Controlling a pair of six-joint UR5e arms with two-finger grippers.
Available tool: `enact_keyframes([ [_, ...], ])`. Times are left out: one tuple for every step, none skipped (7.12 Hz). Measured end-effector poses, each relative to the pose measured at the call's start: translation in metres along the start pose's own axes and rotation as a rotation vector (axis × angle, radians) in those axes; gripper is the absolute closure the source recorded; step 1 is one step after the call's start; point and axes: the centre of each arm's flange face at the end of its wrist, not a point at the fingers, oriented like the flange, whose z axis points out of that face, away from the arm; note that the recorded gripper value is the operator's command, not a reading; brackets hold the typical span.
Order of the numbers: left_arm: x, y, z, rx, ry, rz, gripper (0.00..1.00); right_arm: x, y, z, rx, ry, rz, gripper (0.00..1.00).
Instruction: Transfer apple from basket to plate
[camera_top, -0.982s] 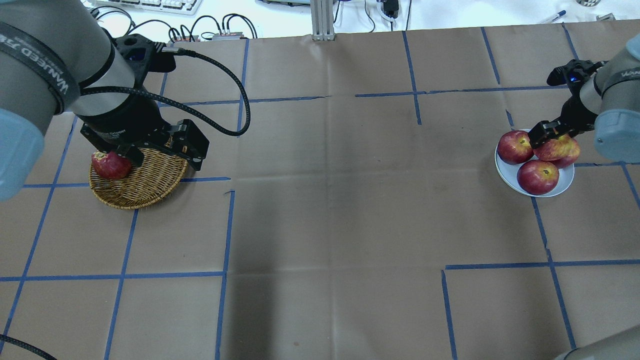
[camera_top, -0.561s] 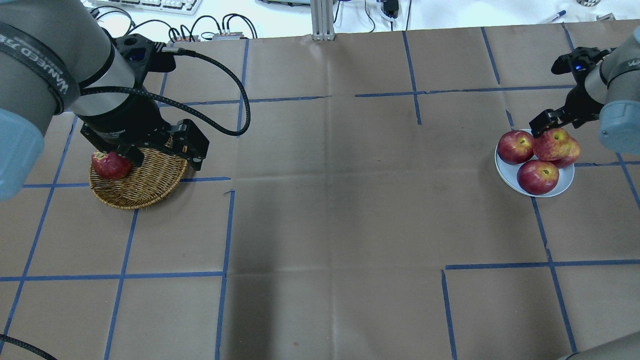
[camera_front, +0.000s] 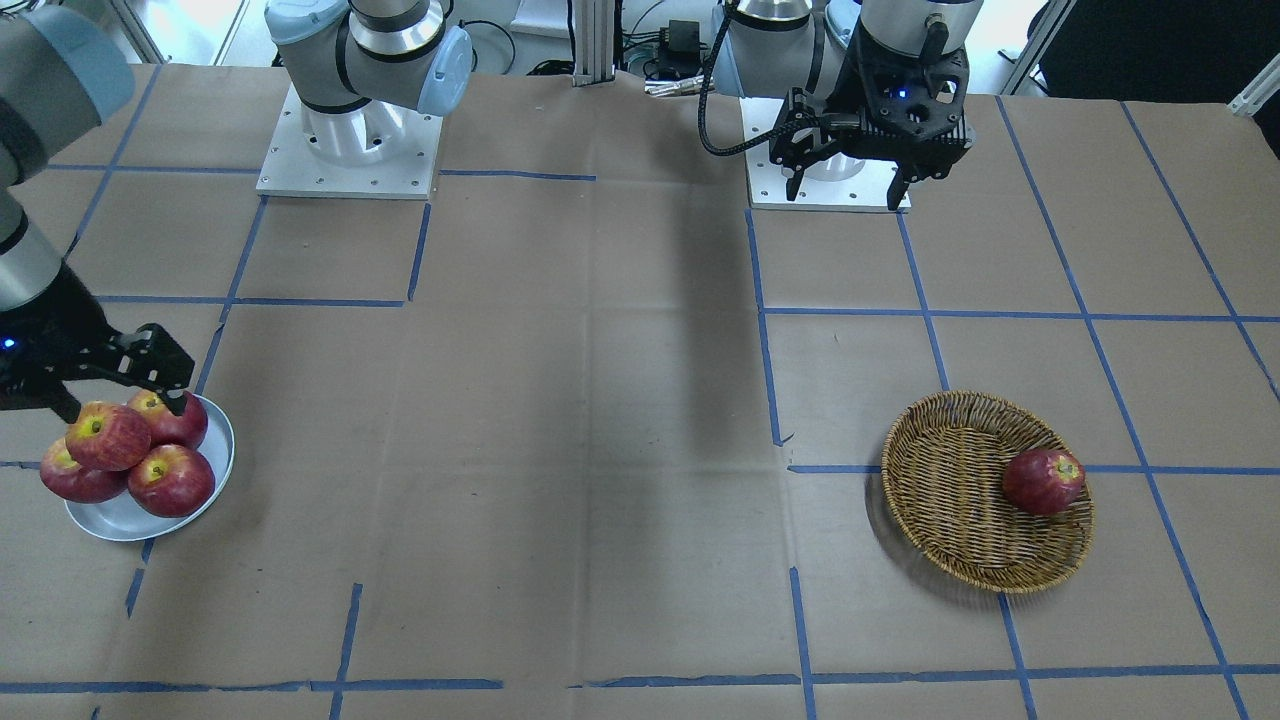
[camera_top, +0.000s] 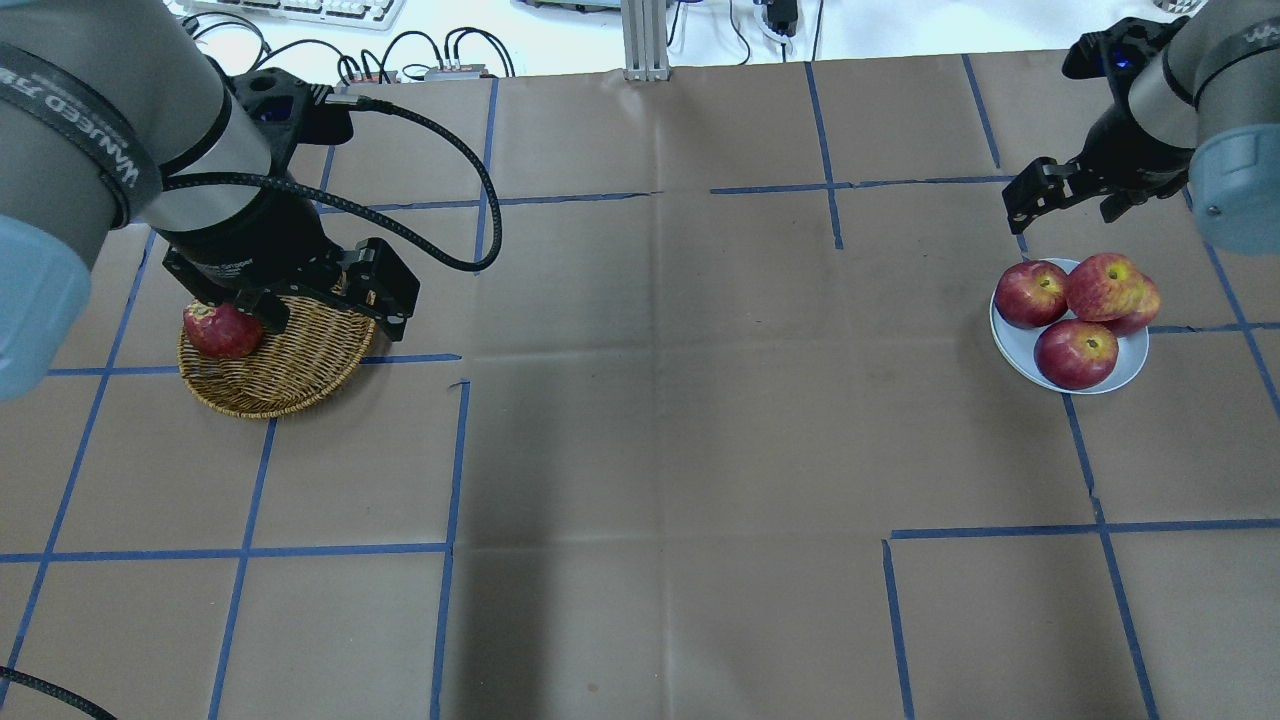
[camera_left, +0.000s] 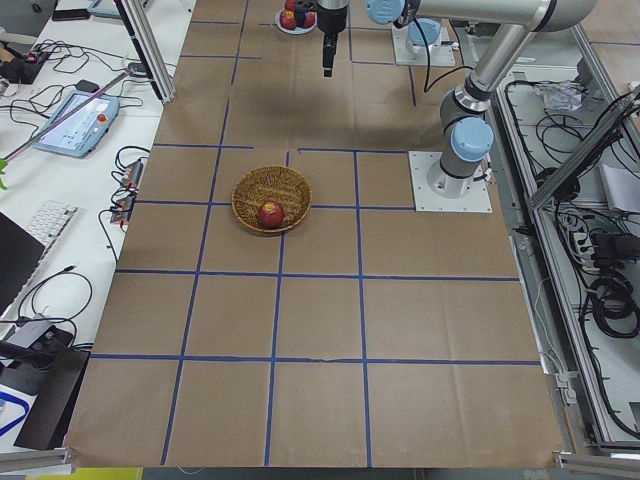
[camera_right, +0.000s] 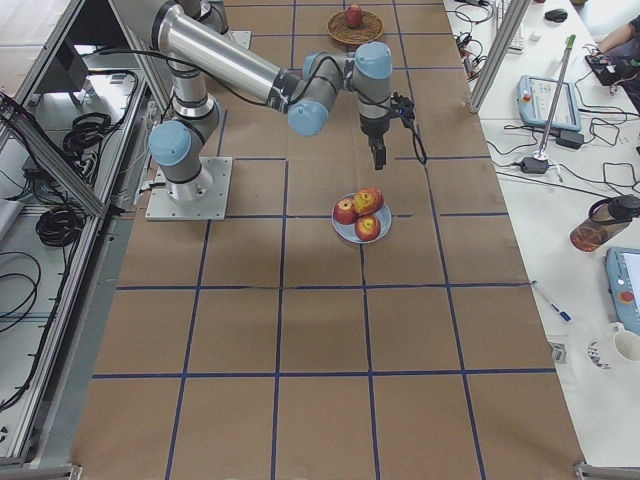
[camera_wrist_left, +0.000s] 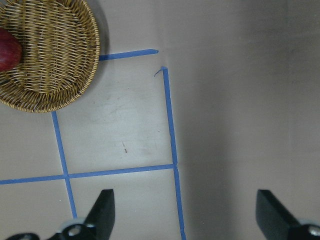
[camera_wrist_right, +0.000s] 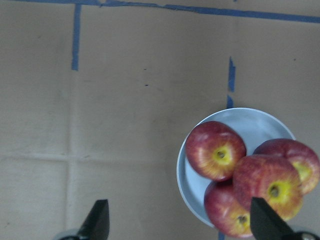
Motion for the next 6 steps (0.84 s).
enact_keyframes([
  [0.000,0.000,0.000,0.000,0.000,0.000,0.01,-0.036,0.012,-0.014,-0.036,-0.014,0.031,0.00],
  [0.000,0.000,0.000,0.000,-0.001,0.000,0.01,-0.070,0.027,-0.029,-0.064,-0.023,0.046,0.00],
  [0.000,0.000,0.000,0.001,-0.001,0.000,0.01,-0.094,0.042,-0.044,-0.080,-0.026,0.050,0.00],
  [0.000,0.000,0.000,0.001,-0.001,0.000,0.01,-0.106,0.052,-0.057,-0.088,-0.028,0.056,0.00],
  [-0.001,-0.001,0.000,0.002,-0.002,-0.002,0.01,-0.113,0.056,-0.064,-0.088,-0.030,0.067,0.00],
  [-0.002,-0.002,0.001,0.003,-0.003,-0.003,0.01,-0.119,0.056,-0.070,-0.084,-0.029,0.081,0.00],
])
